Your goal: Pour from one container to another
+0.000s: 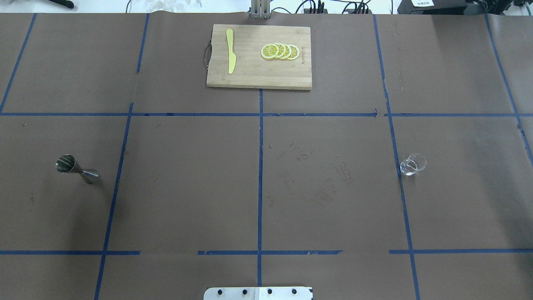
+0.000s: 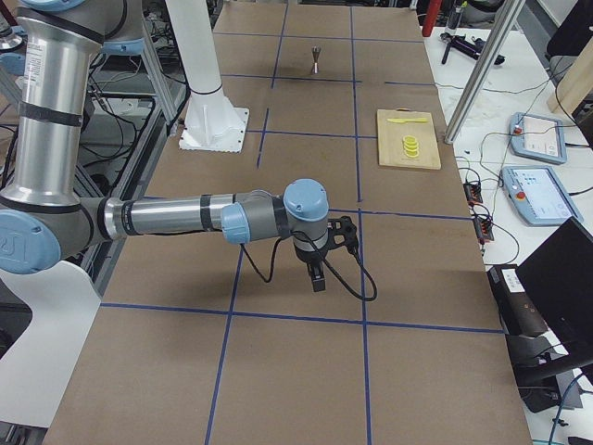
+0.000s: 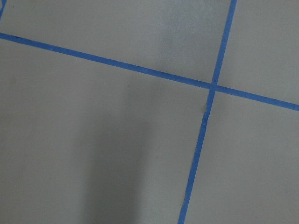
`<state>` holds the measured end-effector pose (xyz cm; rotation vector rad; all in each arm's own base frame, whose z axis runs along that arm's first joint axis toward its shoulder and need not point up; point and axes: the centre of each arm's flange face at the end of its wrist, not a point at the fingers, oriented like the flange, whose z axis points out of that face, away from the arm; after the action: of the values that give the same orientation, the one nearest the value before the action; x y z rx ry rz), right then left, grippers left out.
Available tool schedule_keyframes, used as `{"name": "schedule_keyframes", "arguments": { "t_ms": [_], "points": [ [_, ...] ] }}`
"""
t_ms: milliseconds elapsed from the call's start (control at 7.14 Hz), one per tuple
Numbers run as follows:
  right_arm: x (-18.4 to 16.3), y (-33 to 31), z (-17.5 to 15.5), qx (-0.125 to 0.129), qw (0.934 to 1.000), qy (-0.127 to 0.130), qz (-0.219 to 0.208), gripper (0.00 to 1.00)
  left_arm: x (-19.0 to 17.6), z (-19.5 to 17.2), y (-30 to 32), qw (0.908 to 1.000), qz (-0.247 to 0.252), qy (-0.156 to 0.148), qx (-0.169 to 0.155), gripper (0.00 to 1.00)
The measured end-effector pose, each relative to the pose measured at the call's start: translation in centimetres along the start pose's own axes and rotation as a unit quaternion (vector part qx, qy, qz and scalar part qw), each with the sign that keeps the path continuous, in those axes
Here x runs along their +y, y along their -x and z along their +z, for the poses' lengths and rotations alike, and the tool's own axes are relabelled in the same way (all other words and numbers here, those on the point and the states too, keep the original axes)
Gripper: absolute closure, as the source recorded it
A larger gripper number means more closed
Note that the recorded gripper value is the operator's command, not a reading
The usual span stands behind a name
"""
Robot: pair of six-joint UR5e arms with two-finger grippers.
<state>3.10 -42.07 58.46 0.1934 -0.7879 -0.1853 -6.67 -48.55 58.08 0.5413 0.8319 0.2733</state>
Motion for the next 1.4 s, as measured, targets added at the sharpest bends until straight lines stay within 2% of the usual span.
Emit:
{"name": "schedule_keyframes", "arguments": {
  "t_ms": [140, 420, 700, 981, 1261, 1401],
  "points": [
    [0.0, 0.1, -0.1, 0.000, 1.0000, -0.001, -0.001, 0.00, 0.1, 0.0, -0.1, 0.9997, 0.017, -0.018, 0.005, 0.00],
    [-0.2, 0.2, -0.3, 0.001, 1.0000, -0.004, -0.004, 0.00, 1.2, -0.7, -1.3, 0.9943, 0.076, -0.073, 0.008, 0.00],
    [-0.2, 0.3, -0.3, 0.001, 1.0000, -0.005, -0.005, 0.00, 1.3, -0.3, -3.5, 0.9892, 0.106, -0.098, 0.027, 0.00],
    [-0.2, 0.3, -0.4, 0.001, 1.0000, -0.005, -0.001, 0.00, 0.4, 1.3, -7.5, 0.9882, 0.070, -0.123, 0.058, 0.00],
    [-0.2, 0.4, -0.4, 0.000, 1.0000, -0.005, 0.008, 0.00, 0.1, 5.6, -13.9, 0.9843, 0.015, -0.154, 0.085, 0.00],
    [-0.2, 0.4, -0.4, 0.000, 0.9999, -0.006, 0.009, 0.00, 1.1, 7.7, -17.2, 0.9799, -0.009, -0.175, 0.096, 0.00]
  ]
}}
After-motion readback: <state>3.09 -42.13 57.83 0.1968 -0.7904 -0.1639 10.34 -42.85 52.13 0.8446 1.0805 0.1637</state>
